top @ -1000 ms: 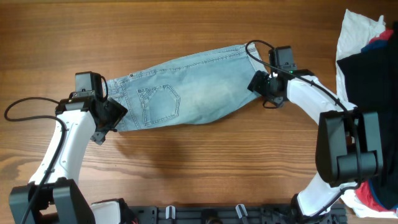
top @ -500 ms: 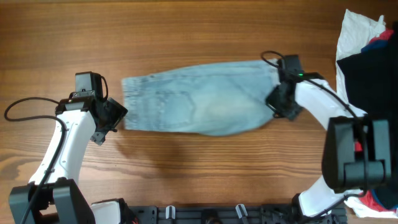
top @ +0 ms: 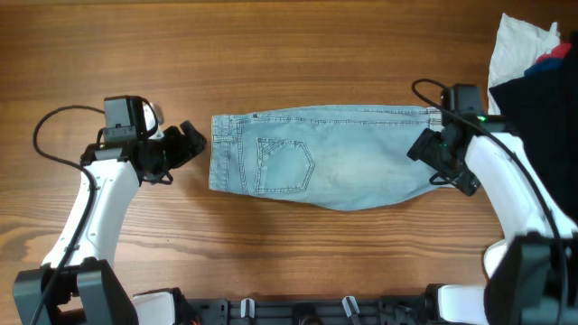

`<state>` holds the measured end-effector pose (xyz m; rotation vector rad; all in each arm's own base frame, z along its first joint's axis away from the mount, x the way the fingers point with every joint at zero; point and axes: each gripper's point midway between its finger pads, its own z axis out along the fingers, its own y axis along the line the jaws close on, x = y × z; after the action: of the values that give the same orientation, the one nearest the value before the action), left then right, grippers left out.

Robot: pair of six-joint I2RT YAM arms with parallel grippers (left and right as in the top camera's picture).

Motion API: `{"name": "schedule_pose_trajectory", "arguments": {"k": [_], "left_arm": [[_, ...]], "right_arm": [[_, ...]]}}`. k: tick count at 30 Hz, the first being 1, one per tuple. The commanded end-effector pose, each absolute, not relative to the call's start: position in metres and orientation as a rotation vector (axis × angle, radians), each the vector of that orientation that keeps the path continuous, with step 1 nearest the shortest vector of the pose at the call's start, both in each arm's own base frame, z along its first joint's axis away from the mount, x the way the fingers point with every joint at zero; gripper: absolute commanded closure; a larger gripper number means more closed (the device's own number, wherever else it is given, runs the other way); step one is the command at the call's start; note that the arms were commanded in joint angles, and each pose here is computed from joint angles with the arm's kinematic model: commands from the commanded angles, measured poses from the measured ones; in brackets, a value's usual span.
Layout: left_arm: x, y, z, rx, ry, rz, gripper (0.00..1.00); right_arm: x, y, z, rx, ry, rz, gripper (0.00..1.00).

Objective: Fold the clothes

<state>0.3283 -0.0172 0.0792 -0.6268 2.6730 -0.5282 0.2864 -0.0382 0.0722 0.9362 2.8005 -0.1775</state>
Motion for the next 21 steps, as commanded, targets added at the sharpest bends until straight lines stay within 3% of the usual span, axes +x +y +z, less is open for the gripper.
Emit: {"name": "schedule_pose_trajectory", "arguments": {"k": [1, 3, 13, 16, 18, 20, 21], "left_arm": [[0.330, -0.033, 0.083, -0.457, 2.683, -0.640, 0.04], [0.328, -0.045, 0.077, -0.386, 2.714, -0.680, 0.10], [0.327, -0.099, 0.001, -0.182, 2.894, -0.693, 0.08], [0.324, -0.108, -0.021, -0.153, 2.937, -0.697, 0.14], [0.320, -0.113, -0.028, -0.136, 2.960, -0.699, 0.48], [0.320, -0.114, -0.027, -0.131, 2.958, -0.699, 0.92], [0.321, -0.113, -0.024, -0.133, 2.949, -0.699, 0.96]], "right_arm": [[0.291, -0.023, 0.106, 0.800, 2.749, -0.019, 0.01], [0.293, -0.017, 0.120, 0.779, 2.709, 0.045, 0.01], [0.288, -0.009, 0.123, 0.725, 2.735, 0.101, 0.01], [0.286, -0.009, 0.122, 0.728, 2.743, 0.099, 0.01], [0.287, -0.009, 0.122, 0.728, 2.743, 0.099, 0.01], [0.287, -0.009, 0.122, 0.728, 2.741, 0.100, 0.00], [0.288, -0.009, 0.122, 0.725, 2.739, 0.100, 0.00]]}}
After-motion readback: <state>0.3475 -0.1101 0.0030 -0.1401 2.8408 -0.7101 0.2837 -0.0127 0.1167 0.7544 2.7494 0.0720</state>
